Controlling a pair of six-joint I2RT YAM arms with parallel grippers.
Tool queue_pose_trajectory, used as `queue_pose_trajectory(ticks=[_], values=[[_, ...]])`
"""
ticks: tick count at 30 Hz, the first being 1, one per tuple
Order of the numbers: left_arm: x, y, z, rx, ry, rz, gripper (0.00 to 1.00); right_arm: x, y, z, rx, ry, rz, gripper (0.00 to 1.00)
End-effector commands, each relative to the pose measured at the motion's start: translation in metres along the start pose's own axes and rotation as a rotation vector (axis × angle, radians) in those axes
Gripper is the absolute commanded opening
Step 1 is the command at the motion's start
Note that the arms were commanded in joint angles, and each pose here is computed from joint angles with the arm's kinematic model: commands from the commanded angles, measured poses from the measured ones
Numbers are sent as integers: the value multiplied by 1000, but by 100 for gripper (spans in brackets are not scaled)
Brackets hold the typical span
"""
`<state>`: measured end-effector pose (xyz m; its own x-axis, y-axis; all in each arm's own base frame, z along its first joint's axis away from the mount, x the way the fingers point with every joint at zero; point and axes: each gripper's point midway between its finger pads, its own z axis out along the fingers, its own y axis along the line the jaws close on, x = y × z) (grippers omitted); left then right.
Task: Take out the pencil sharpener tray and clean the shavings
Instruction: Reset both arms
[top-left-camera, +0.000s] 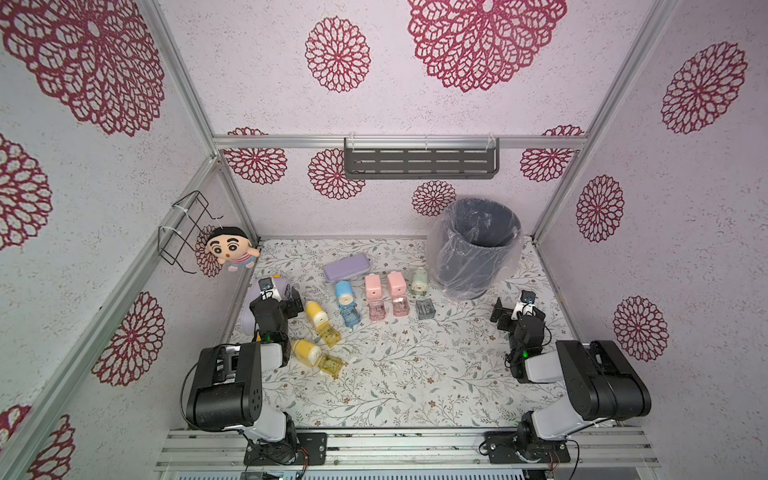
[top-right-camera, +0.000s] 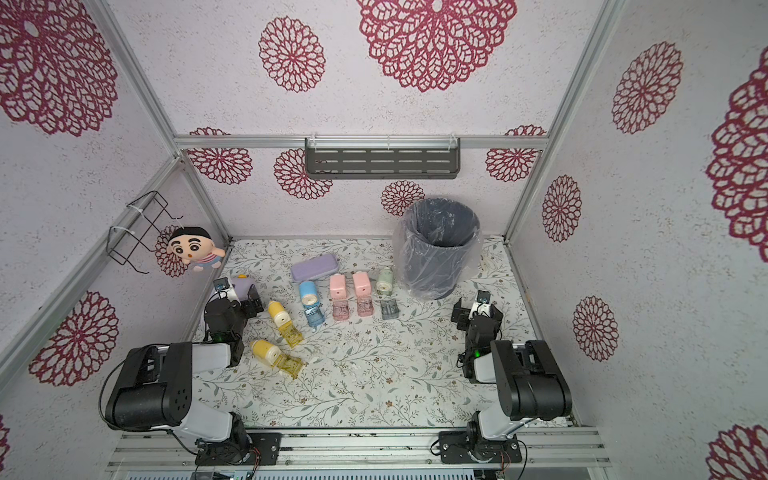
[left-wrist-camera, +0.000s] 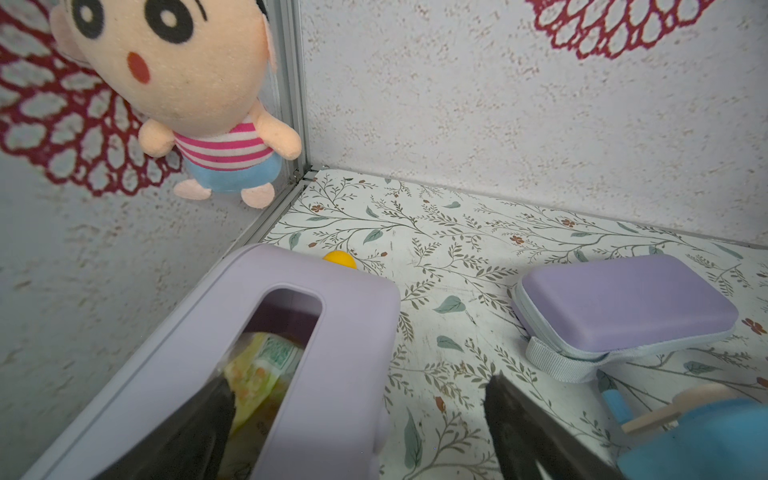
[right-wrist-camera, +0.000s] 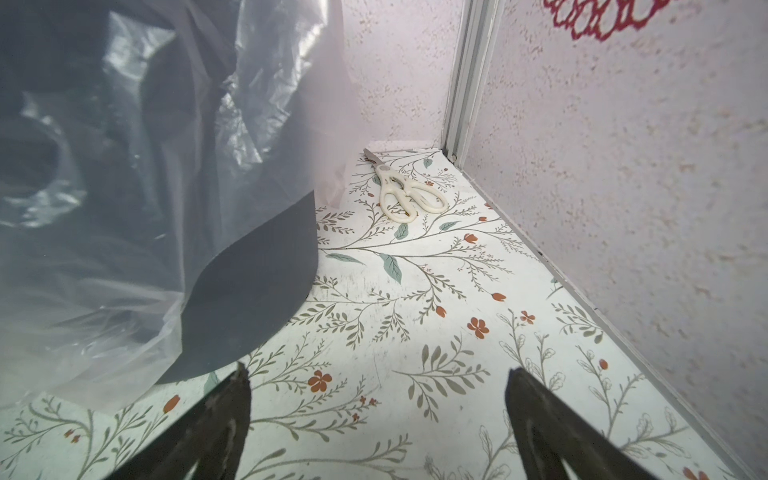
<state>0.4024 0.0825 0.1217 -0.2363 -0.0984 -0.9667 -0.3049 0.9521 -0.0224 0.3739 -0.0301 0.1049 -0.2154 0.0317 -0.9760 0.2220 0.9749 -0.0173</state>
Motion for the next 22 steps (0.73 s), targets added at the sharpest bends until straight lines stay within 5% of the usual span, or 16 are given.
queue_pose_trajectory(ticks=[1,22], values=[[2,-3,1,14,3,9,97,-9,1,0,-2,-30,-13,99],[3,-3,1,14,5,10,97,-8,2,0,-5,-27,-11,99]])
